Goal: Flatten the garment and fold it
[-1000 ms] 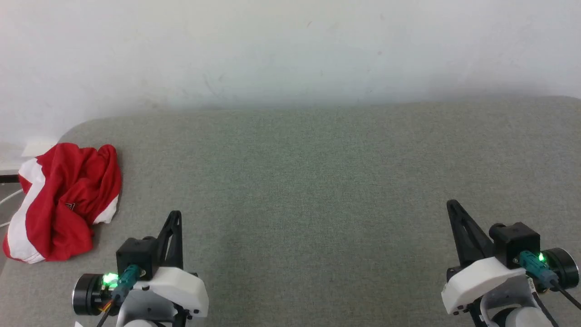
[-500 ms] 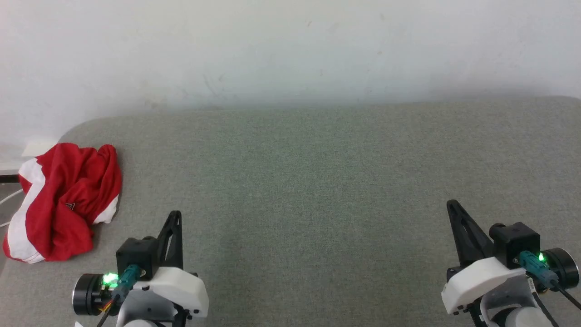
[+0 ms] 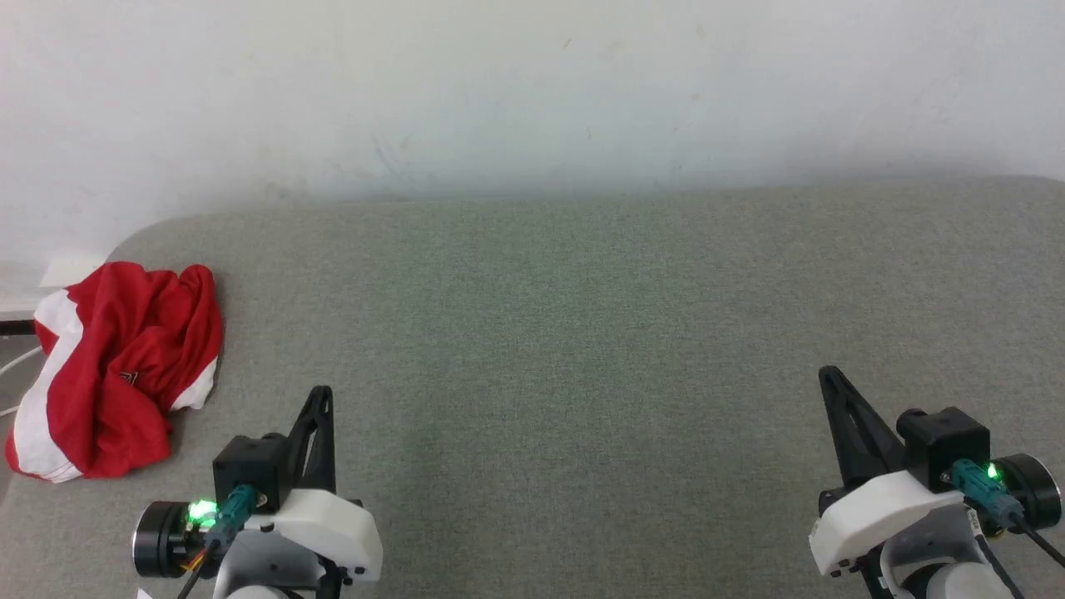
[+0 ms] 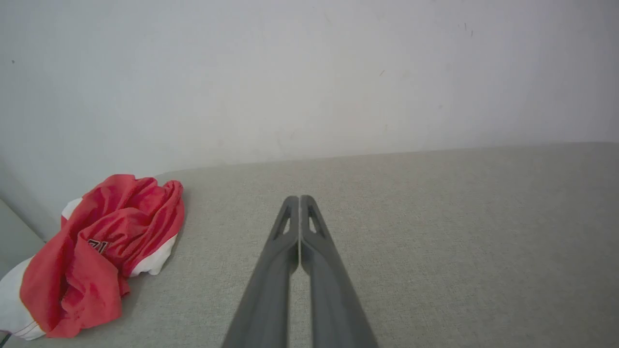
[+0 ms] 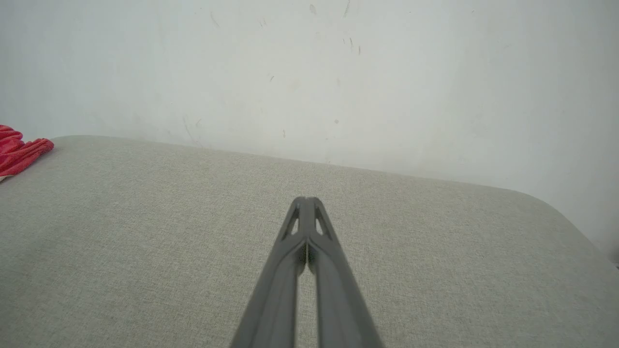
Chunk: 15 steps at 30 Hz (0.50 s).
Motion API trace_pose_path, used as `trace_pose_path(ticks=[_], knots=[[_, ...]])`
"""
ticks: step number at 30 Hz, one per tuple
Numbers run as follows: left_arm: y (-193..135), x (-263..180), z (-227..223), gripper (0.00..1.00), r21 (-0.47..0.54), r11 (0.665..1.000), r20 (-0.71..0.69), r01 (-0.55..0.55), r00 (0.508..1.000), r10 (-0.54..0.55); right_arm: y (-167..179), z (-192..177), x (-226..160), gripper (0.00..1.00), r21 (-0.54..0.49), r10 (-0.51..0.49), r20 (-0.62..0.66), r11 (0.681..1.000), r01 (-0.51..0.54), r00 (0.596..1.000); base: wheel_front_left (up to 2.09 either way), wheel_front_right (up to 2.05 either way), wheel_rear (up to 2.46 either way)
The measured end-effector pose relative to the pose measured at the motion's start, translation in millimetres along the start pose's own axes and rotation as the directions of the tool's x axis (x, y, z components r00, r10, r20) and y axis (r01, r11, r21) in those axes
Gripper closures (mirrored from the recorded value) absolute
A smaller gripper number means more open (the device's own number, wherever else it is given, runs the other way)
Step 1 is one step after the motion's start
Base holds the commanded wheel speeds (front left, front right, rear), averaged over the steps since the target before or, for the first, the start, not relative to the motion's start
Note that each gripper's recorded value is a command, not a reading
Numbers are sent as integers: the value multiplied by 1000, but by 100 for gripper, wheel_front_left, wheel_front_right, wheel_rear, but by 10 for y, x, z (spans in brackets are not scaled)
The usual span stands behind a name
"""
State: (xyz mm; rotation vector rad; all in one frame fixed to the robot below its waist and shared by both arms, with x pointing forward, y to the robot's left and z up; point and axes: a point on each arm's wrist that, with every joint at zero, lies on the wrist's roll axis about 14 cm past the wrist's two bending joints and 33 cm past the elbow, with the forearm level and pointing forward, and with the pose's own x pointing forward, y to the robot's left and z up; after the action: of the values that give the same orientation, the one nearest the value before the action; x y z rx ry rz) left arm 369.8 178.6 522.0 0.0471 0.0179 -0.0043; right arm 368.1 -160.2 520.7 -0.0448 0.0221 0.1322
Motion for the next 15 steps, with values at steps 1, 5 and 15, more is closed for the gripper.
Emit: trace_pose_path(ticks=[1,5,15], knots=[[0,0,0,100,0,1000,0,0,1000,0,0,0,0,100,0,0,0,1000,0,1000,0,0,0],[-1,-1,-7,0,0,1000,-2,0,1000,0,-1,-10,-3,0,0,0,-3,1000,0,1000,0,0,0],[-45,-6,-32,0,-13,1000,-1,13,1000,-13,-8,-22,-2,0,7,-2,1,1000,2,1000,0,0,0]])
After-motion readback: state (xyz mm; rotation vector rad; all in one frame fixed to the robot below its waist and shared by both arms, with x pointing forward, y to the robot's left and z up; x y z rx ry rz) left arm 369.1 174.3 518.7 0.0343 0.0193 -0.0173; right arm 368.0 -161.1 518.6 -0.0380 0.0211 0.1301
